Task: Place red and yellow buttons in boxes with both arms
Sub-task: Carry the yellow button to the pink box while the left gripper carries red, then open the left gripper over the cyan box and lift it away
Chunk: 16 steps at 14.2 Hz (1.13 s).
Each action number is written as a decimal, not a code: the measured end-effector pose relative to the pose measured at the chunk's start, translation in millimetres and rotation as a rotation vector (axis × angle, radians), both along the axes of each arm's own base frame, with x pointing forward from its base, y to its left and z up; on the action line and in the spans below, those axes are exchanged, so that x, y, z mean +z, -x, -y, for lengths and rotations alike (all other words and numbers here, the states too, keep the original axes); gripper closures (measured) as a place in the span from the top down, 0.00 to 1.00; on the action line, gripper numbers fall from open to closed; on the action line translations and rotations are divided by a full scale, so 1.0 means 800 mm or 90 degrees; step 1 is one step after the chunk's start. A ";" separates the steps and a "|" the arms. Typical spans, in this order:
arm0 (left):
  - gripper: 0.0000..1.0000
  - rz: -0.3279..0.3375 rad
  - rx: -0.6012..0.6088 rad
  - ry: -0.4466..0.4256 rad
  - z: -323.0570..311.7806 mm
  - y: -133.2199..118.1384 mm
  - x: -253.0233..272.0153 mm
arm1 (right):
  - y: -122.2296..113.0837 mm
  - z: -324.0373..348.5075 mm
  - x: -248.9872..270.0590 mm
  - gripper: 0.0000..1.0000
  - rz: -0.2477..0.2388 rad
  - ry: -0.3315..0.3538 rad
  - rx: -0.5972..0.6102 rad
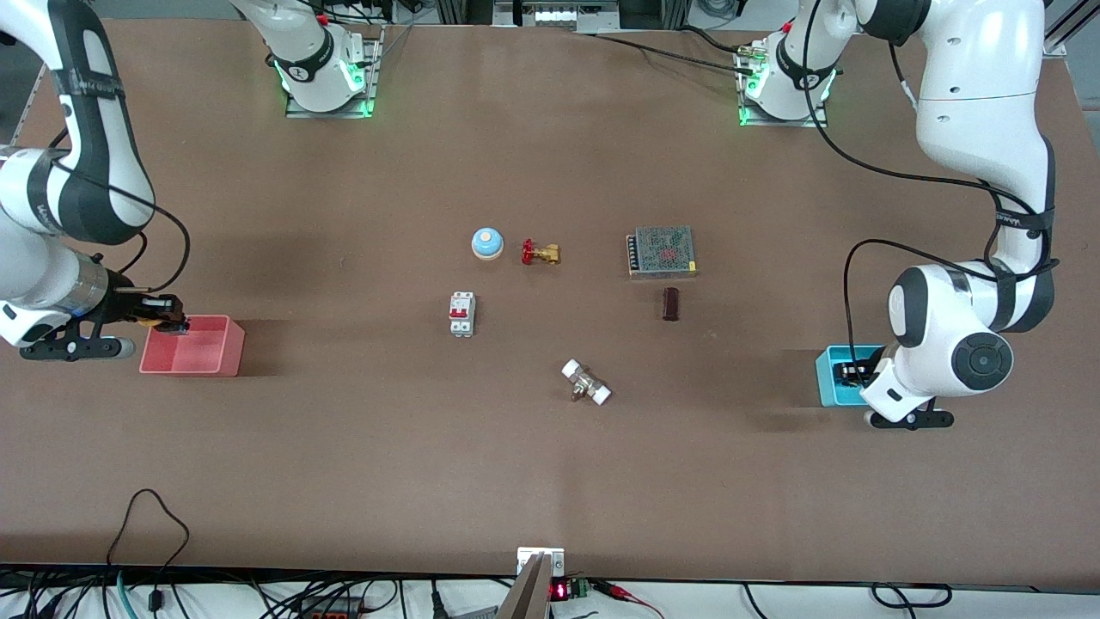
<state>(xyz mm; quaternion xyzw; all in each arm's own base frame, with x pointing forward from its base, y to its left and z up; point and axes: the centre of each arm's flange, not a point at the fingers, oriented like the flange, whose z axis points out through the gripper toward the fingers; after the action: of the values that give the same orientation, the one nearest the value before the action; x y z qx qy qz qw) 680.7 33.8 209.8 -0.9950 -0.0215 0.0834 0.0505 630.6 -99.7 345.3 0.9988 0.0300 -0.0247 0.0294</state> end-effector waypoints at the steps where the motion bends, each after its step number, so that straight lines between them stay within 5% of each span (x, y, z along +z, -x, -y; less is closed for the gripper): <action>1: 0.92 0.004 -0.001 0.000 0.000 -0.002 0.004 | -0.005 0.005 -0.015 0.41 0.010 0.001 0.002; 4: 1.00 0.040 -0.005 0.004 0.003 -0.015 0.052 | -0.012 0.012 -0.059 0.41 0.013 -0.001 0.004; 11: 1.00 0.139 -0.035 0.030 0.051 -0.030 0.320 | -0.015 0.011 -0.114 0.41 0.002 -0.006 0.019; 16: 1.00 0.069 -0.045 0.049 0.068 0.030 0.410 | -0.015 0.011 -0.134 0.41 0.006 -0.006 0.021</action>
<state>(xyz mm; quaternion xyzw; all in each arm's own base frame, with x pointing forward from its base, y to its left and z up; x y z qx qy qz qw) 656.6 -20.6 538.0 -0.9994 0.0144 0.0284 0.0136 643.0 -108.6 238.3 0.9984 0.0465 -0.0193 0.0251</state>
